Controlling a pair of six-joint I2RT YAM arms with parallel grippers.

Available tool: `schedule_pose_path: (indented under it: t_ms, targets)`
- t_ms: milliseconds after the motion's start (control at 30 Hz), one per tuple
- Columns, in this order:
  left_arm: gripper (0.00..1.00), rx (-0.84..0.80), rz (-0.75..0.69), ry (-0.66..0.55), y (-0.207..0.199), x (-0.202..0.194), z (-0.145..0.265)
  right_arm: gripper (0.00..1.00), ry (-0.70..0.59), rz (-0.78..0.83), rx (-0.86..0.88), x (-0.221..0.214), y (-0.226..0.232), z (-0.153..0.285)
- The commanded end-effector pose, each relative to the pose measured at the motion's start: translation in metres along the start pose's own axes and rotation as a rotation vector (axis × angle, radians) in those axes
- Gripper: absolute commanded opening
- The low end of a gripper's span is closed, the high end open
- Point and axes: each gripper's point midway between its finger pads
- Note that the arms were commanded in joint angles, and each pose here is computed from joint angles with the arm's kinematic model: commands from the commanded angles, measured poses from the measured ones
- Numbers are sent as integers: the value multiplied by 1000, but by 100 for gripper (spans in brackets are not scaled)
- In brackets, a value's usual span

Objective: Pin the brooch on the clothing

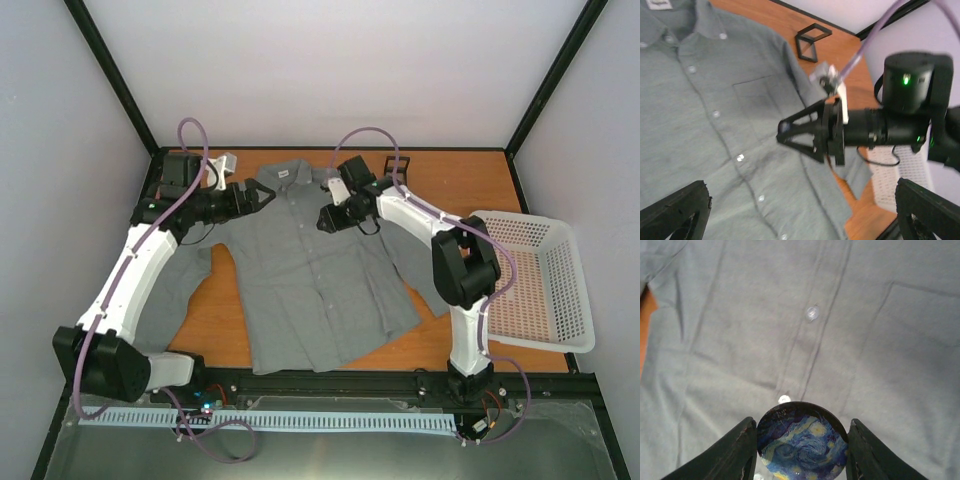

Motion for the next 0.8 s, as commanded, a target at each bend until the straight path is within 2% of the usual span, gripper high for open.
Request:
schedule_pose_path:
  t_ms: [0,133,267,533,767]
  targets:
    - [100,-167,118,-4,-13,20,-22,44,-88,117,197,0,34,14]
    - [98,-301,296,93,-6,8,-51,44,-141,102,321,-5,52,34]
    - [89,-344,428,209,10,-11,-82,44,-201,144,349,-10,61,53]
    - [67,-357,440,342,20,-29,-123,44,-217,196,410,-14,74,66]
    - [66,-391,399,415,1,-40,-149,44,-208,198,428,-16,76,64]
Point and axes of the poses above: each gripper's point midway between its finger pads, its own z axis back along the fingers, its own y axis along the line the jaws close on, x = y × z, and after that the axes turned 4 degrees about -z, right-handed
